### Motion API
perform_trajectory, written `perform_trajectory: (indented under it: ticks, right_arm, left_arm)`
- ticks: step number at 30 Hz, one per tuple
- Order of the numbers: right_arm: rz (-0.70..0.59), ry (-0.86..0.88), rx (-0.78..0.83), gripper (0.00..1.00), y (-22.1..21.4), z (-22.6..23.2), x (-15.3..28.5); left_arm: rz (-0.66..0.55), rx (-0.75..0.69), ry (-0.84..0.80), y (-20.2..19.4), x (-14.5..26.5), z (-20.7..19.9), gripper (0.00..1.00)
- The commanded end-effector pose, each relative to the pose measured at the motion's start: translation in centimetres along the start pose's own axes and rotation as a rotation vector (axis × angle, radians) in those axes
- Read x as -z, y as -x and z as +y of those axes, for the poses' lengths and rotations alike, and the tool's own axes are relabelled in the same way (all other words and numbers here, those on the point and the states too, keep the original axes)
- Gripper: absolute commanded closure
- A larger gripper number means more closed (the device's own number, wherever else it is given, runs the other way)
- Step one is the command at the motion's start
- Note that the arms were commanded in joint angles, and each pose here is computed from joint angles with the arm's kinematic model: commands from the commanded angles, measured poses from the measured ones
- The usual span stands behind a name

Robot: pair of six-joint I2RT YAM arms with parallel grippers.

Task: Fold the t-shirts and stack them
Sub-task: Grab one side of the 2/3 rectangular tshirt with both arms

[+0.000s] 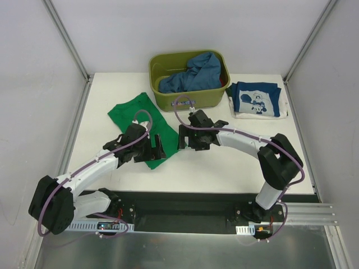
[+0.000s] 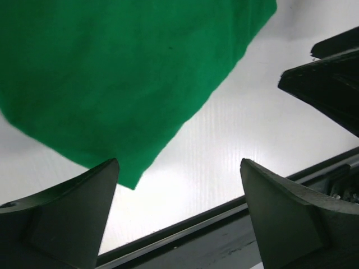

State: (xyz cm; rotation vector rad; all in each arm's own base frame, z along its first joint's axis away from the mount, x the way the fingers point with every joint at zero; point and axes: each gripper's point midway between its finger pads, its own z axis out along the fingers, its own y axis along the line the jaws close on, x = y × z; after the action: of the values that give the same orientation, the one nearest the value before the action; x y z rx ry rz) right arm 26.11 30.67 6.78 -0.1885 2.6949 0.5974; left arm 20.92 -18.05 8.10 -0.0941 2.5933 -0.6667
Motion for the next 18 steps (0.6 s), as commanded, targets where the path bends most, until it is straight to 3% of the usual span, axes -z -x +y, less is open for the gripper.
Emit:
perform_trajectory:
  ticks: [1, 5, 11, 18]
  right_arm:
    - [-0.068, 0.015, -0.076, 0.03, 2.0, 0.4, 0.2]
    - [-0.023, 0.023, -0.149, 0.04, 1.8, -0.4, -1.0]
    - [-0.006, 0.041, -0.157, 0.09, 2.1, -0.1, -1.9]
    - [0.024, 0.089, -0.169, 0.21, 2.3, 0.9, -3.2]
  left_arm:
    - [0.053, -0.057, -0.077, -1.5, -1.0, -2.0, 0.18]
    - [0.085, -0.087, 0.008, -3.2, -1.7, -0.8, 0.36]
    - [0.124, -0.119, 0.177, -4.4, -2.5, 2.0, 0.49]
    - [0.178, -0.184, 0.307, -5.9, -2.4, 3.8, 0.51]
